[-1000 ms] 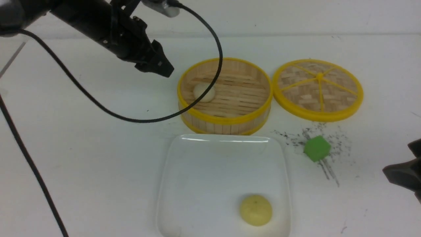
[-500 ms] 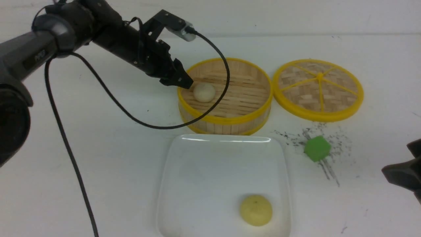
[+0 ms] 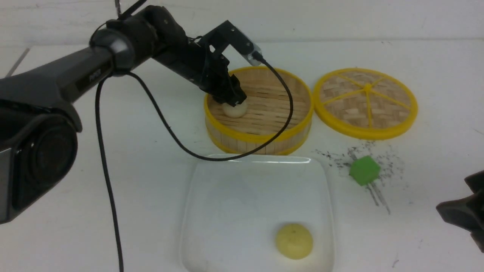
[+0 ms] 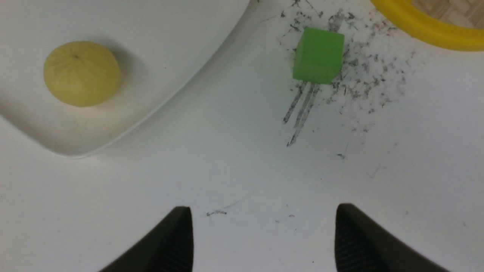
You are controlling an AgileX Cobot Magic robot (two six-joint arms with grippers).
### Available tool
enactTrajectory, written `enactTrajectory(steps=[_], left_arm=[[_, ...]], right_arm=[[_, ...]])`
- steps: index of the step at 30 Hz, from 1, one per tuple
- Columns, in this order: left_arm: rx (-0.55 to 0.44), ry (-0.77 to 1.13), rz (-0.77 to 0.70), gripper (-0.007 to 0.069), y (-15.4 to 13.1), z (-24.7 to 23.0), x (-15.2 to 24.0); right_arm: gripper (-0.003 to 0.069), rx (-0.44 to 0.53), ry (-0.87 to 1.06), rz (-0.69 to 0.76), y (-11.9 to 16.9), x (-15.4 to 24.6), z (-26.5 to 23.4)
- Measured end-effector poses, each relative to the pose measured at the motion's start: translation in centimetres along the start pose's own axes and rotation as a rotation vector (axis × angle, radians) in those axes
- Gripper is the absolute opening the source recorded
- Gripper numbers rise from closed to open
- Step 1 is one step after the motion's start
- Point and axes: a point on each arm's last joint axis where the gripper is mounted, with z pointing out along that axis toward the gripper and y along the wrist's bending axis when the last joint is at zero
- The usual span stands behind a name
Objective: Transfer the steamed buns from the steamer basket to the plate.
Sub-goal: Use the left arm to grab the steamed stuffed bun that is closest to it, then use the left arm to put the steamed stuffed bun into the plate
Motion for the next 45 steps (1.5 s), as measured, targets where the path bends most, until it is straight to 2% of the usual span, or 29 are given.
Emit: enactTrajectory(steps=[13,25,31,34,38,41,45], left_arm=[[-0.067,0.049,0.025,0.0321,0.6,0.0,0.4],[-0.002,0.08,-0.022,0.0321,0.2,1.9,1.7],[-0.014,0.058,-0.034,0.0312,0.3,2.1,1.6],[-0.013,0.052,-0.039,0.0251,0.3,2.0,1.5],[-0.009,0.048,-0.041,0.0055,0.3,2.0,1.5],[-0.007,0.045,-0.041,0.0025,0.3,2.0,1.4],[0.005,0.051,-0.045,0.0022,0.1,1.9,1.4]], right_arm=[[0.0495,0.005,-0.013,0.002,0.0,0.0,0.1],[0.0495,0.006,-0.016,0.002,0.0,-0.1,0.1],[0.0495,0.006,-0.016,0.002,0.0,-0.1,0.1],[0.0495,0.006,-0.016,0.002,0.0,-0.1,0.1],[0.0495,0.006,-0.016,0.002,0.0,-0.1,0.1],[0.0495,0.006,-0.016,0.002,0.0,-0.1,0.1],[0.0495,0.007,-0.018,0.002,-0.1,-0.1,0.1]])
